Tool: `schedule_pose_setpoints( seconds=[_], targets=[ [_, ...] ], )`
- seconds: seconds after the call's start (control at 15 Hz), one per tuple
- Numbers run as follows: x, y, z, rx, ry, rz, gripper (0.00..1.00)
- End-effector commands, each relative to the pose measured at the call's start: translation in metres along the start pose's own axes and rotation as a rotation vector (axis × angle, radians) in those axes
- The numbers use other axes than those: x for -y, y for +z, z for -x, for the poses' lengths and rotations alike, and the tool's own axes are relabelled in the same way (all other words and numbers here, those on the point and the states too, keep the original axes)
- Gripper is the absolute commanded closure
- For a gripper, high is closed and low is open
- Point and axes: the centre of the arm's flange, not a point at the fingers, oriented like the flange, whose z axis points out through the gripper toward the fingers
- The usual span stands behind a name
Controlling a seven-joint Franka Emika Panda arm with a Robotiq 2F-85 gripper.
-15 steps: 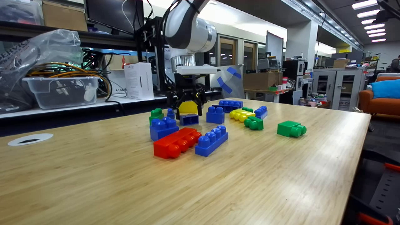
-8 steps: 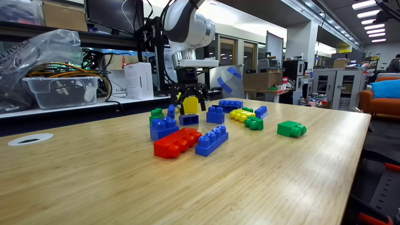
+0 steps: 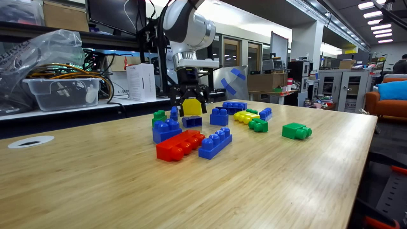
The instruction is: Push the blue blocks near the orange block apart
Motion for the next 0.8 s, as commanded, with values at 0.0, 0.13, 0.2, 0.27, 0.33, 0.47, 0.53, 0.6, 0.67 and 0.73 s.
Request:
schedule_pose_setpoints(
  seconds=[0.0,0.13,0.2,0.27,0.33,0.47,0.53,0.6,0.67,0.73],
  targets=[
    [-0.001,0.001,-0.015,0.025,0.026,-0.037,0.0],
    [-0.003,0.004,-0.019,0.024,0.039,-0.042,0.0],
    [-0.003,0.005,-0.021,0.023,0.044,-0.042,0.0],
    [-0.004,0.007,-0.022,0.022,0.05,-0.042,0.0],
    [-0.004,0.008,-0.024,0.023,0.052,-0.043,0.0],
    [-0.003,0.011,-0.025,0.016,0.062,-0.039,0.25],
    [-0.003,0.012,-0.026,0.015,0.068,-0.038,0.28],
    [-0.002,0.012,-0.026,0.015,0.072,-0.038,0.34],
    [-0.002,0.012,-0.027,0.013,0.077,-0.035,0.42],
    [-0.001,0.011,-0.027,0.012,0.08,-0.034,0.48]
  ],
)
